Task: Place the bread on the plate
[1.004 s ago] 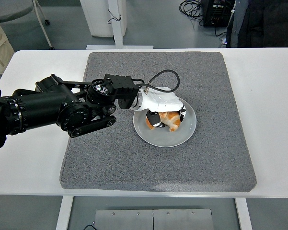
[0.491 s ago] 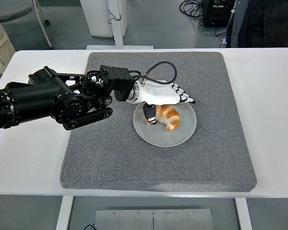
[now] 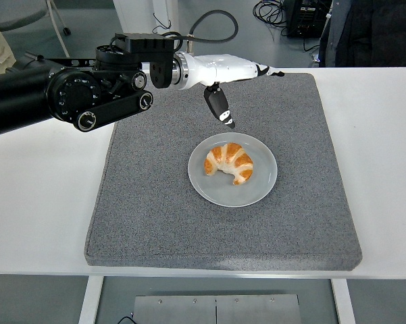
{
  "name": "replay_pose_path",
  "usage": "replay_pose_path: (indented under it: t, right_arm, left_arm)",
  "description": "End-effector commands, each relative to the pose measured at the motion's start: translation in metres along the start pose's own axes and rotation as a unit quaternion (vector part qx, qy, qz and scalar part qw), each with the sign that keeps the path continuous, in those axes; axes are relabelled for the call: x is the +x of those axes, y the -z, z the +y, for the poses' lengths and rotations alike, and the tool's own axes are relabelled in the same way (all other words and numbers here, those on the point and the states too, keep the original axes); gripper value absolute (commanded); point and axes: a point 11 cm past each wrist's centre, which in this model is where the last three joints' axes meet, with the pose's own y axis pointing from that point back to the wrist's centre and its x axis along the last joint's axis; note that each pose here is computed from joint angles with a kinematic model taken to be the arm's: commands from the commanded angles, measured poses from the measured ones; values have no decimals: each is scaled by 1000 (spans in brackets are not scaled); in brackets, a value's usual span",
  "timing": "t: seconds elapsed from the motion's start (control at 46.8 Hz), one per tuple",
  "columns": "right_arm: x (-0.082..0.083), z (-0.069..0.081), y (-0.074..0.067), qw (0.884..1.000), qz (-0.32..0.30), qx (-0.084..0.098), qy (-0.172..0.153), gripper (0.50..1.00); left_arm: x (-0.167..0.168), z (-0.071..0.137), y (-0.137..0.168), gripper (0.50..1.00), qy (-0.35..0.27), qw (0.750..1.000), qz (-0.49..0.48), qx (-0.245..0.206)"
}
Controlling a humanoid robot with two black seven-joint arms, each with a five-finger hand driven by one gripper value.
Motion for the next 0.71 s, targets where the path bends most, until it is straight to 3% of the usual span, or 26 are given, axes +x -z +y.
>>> replay_pose_path:
  t: [0.0,0.385,0.684]
  right_arm:
    - [0,0,0,1000,0,0,0,1000]
    - [0,0,0,1000,0,0,0,1000]
    - [0,0,0,1000,0,0,0,1000]
  left_arm:
    - [11,4,5,1000,-29,998,52,2]
    - [34,29,37,1000,-104,974,202,19]
    - [37,50,75,1000,-184,925,332,26]
